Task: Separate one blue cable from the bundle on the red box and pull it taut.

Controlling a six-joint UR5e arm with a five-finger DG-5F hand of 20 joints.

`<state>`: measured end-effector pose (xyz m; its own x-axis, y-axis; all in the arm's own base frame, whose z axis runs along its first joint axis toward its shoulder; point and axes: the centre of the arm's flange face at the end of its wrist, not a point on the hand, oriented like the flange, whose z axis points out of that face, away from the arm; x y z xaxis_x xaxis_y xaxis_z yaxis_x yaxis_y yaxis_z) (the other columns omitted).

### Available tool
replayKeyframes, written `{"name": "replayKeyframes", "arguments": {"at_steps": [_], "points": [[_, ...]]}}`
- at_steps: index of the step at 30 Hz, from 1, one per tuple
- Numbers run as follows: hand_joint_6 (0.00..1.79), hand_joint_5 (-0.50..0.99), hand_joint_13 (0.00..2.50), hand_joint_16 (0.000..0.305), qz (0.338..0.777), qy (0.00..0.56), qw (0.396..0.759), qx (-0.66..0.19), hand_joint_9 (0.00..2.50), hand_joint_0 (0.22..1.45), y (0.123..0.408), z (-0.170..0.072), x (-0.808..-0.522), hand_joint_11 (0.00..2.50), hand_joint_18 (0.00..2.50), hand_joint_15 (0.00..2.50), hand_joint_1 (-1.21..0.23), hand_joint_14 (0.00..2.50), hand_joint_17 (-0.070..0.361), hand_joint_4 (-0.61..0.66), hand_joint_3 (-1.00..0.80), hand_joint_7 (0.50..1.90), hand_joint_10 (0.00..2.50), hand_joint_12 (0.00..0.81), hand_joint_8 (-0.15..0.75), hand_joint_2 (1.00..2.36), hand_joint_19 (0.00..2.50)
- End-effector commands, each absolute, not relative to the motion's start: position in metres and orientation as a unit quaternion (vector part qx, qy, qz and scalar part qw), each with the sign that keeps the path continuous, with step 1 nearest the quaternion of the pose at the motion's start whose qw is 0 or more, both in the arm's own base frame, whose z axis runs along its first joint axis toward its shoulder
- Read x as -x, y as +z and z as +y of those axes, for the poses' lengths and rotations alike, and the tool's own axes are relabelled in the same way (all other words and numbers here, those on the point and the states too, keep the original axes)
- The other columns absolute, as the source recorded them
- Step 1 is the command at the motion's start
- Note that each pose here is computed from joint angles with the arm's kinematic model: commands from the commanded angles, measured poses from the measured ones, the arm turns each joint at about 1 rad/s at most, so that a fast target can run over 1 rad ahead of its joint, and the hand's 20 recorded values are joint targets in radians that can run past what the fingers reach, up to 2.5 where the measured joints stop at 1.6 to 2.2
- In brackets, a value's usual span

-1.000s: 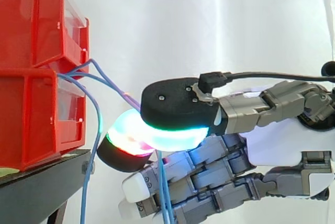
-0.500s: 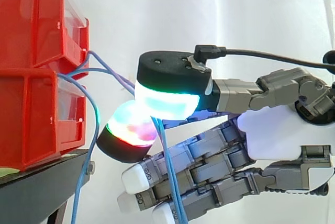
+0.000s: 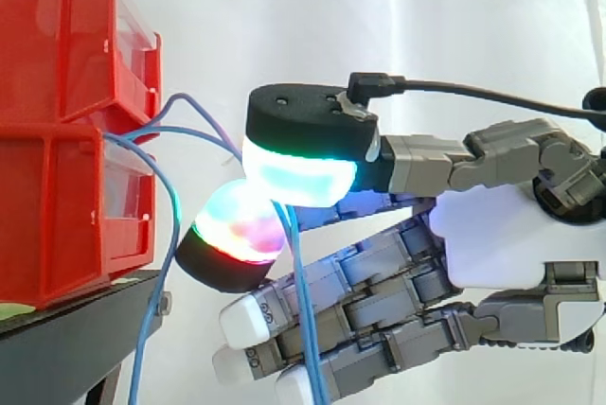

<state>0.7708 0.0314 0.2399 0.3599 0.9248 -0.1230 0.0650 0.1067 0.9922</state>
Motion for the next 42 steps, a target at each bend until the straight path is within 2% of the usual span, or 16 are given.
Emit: {"name": "replayKeyframes", "arguments": {"at_steps": [1, 6, 10, 15, 18, 26, 29, 30, 38, 40, 42], "points": [[0.84, -0.16, 0.58, 0.049, 0.438, 0.358, 0.601, -0.565, 0.79, 0.48, 0.24, 0.0311, -0.7708, 0.47, 0.66, 0.19, -0.55, 0.01, 0.11, 0.19, -0.42, 1.0, 0.01, 0.4, 0.358, 1.0, 0.28], [0.84, -0.16, 0.59, 0.051, 0.438, 0.358, 0.601, -0.565, 0.8, 0.47, 0.24, 0.0311, -0.7708, 0.46, 0.67, 0.19, -0.46, 0.01, 0.115, 0.19, -0.47, 0.99, 0.01, 0.411, 0.367, 1.0, 0.28], [0.84, -0.16, 0.59, 0.051, 0.438, 0.358, 0.601, -0.565, 0.8, 0.47, 0.24, 0.0311, -0.7708, 0.46, 0.67, 0.19, -0.47, 0.01, 0.114, 0.19, -0.46, 1.0, 0.01, 0.407, 0.367, 1.0, 0.28], [0.83, -0.15, 0.59, 0.045, 0.439, 0.357, 0.601, -0.565, 0.79, 0.54, 0.2399, 0.031, -0.7707, 0.46, 0.64, 0.19, -0.67, 0.01, 0.102, 0.17, -0.29, 1.03, 0.01, 0.38, 0.342, 1.01, 0.3], [0.84, -0.15, 0.61, 0.048, 0.439, 0.357, 0.6, -0.565, 0.81, 0.55, 0.2398, 0.031, -0.7705, 0.46, 0.68, 0.19, -0.74, 0.01, 0.108, 0.16, -0.21, 1.04, 0.01, 0.395, 0.354, 1.01, 0.28], [0.87, -0.19, 0.59, 0.042, 0.437, 0.359, 0.595, -0.571, 0.76, 0.6, 0.2398, 0.0305, -0.7689, 0.47, 0.64, 0.2, -0.86, 0.01, 0.096, 0.07, -0.14, 0.96, 0.01, 0.362, 0.31, 1.02, 0.29], [0.87, -0.19, 0.58, 0.042, 0.438, 0.359, 0.59, -0.576, 0.73, 0.63, 0.2387, 0.0302, -0.7674, 0.46, 0.64, 0.19, -0.91, 0.01, 0.094, 0.07, -0.18, 0.93, 0.01, 0.36, 0.297, 1.02, 0.29], [0.87, -0.19, 0.58, 0.041, 0.437, 0.36, 0.589, -0.576, 0.72, 0.66, 0.2392, 0.0302, -0.7676, 0.47, 0.64, 0.18, -0.95, 0.01, 0.092, 0.07, -0.25, 0.92, 0.01, 0.356, 0.289, 1.02, 0.28], [0.87, -0.19, 0.6, 0.039, 0.438, 0.36, 0.583, -0.582, 0.73, 0.71, 0.2405, 0.0295, -0.765, 0.46, 0.66, 0.19, -0.97, 0.01, 0.087, 0.07, -0.5, 0.92, 0.01, 0.345, 0.281, 1.0, 0.27], [0.87, -0.19, 0.61, 0.039, 0.437, 0.36, 0.584, -0.582, 0.73, 0.69, 0.2422, 0.0294, -0.7648, 0.46, 0.66, 0.19, -0.96, 0.01, 0.087, 0.07, -0.5, 0.94, 0.01, 0.346, 0.285, 1.0, 0.27], [0.86, -0.19, 0.61, 0.04, 0.438, 0.359, 0.583, -0.582, 0.75, 0.57, 0.2419, 0.0293, -0.7645, 0.48, 0.67, 0.2, -0.84, 0.01, 0.089, 0.11, -0.5, 0.93, 0.01, 0.355, 0.298, 1.0, 0.29]]}}
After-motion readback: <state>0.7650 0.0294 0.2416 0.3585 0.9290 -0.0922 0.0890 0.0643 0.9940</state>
